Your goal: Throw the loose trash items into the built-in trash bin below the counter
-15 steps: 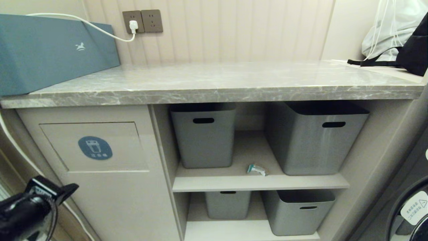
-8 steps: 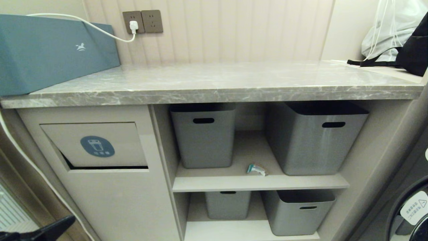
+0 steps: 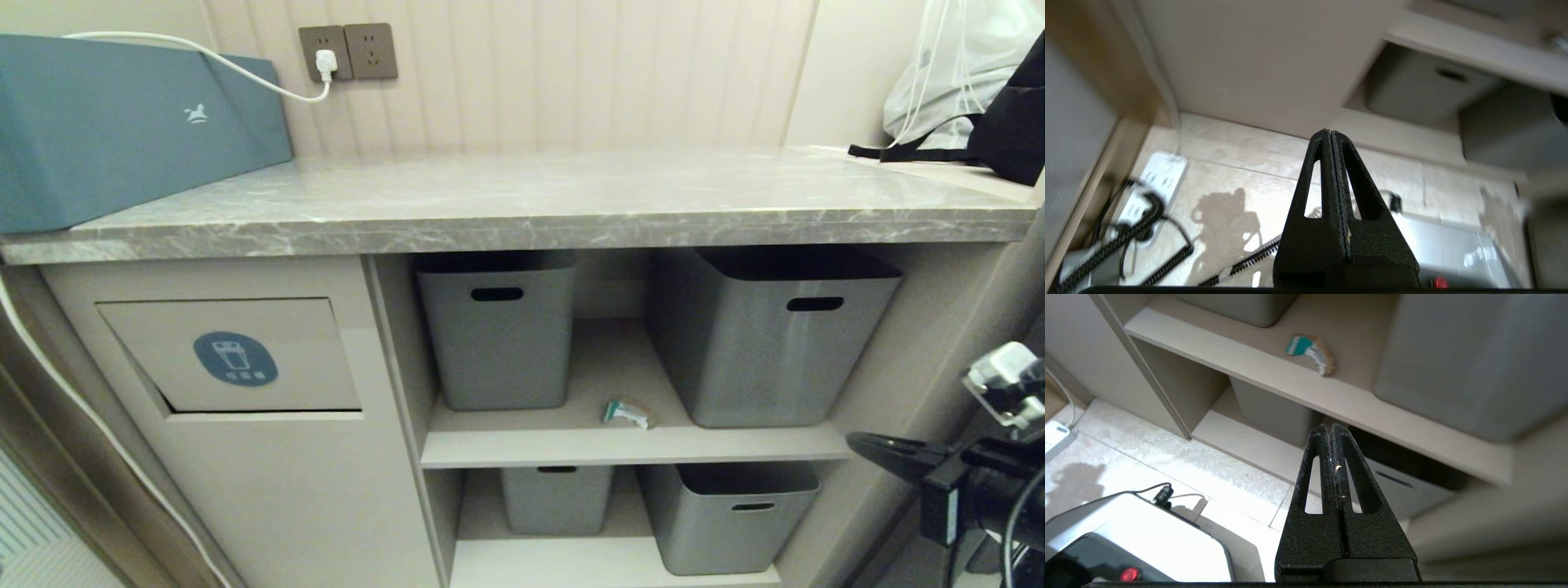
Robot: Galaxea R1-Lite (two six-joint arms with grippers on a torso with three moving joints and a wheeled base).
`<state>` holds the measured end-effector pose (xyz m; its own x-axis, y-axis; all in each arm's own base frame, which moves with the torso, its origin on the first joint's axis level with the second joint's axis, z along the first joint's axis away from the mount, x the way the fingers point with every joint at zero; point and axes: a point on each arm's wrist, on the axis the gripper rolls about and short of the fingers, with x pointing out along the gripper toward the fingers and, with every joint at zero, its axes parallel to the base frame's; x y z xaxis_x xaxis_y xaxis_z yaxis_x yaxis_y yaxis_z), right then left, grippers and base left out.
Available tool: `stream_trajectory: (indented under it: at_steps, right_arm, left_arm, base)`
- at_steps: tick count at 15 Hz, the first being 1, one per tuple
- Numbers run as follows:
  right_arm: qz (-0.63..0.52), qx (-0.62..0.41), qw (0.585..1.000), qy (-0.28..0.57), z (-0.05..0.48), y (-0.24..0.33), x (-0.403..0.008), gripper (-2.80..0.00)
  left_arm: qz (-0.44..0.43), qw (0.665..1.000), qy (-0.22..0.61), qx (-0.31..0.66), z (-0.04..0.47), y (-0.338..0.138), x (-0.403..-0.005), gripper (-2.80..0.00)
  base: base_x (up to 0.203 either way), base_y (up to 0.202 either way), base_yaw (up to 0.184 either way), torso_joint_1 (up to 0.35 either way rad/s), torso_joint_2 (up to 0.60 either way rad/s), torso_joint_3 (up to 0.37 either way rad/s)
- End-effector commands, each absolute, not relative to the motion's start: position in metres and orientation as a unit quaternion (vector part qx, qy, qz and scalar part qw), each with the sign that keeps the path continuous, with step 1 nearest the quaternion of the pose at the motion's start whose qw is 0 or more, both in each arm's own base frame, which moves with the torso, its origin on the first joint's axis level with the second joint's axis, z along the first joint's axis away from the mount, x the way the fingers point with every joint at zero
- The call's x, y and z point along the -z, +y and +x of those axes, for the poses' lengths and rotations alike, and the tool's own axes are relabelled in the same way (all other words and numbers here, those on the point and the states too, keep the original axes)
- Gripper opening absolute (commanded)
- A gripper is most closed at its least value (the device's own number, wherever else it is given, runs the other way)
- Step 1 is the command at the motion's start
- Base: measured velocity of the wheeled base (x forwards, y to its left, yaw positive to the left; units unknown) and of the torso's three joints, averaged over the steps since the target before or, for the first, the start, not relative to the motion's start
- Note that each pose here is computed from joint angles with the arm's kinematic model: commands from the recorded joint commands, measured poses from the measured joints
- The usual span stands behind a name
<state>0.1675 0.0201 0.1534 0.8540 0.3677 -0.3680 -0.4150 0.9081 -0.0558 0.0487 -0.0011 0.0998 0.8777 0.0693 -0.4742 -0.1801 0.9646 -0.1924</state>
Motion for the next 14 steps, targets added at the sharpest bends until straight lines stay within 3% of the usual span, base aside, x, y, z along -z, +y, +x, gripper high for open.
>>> stream_trajectory:
  at_steps: [1, 3, 6, 7, 14]
  right_arm:
    - [-0.073, -0.234, 0.942, 0.229, 0.202, 0.038, -0.123, -2.80]
    - [-0.081, -0.250, 0.934, 0.242, 0.221, 0.053, -0.110, -2.80]
    - [-0.088, -0.256, 0.924, 0.272, 0.252, 0.068, -0.085, -2.80]
    - [-0.090, -0.254, 0.921, 0.280, 0.262, 0.072, -0.077, 0.00]
    - [-0.077, -0.236, 0.927, 0.283, 0.343, 0.096, -0.036, 0.00]
  left_arm:
    - [-0.136, 0.962, 0.207, -0.117, 0.037, 0.004, -0.094, -2.80]
    - [-0.128, 0.970, 0.167, -0.125, 0.028, 0.005, -0.095, -2.80]
    - [-0.036, 0.992, 0.115, -0.025, 0.016, 0.001, -0.100, -2.80]
    - [-0.014, 0.995, 0.099, -0.004, 0.010, 0.000, -0.096, -2.80]
    - [0.015, 0.999, 0.044, 0.005, -0.020, -0.001, -0.084, -2.80]
  base:
    - [0.000, 0.000, 0.000, 0.000, 0.00, 0.000]
    - [0.000, 0.000, 0.000, 0.000, 0.00, 0.000]
    - [0.000, 0.000, 0.000, 0.000, 0.00, 0.000]
    - [0.000, 0.000, 0.000, 0.000, 0.00, 0.000]
    - [0.000, 0.000, 0.000, 0.000, 0.00, 0.000]
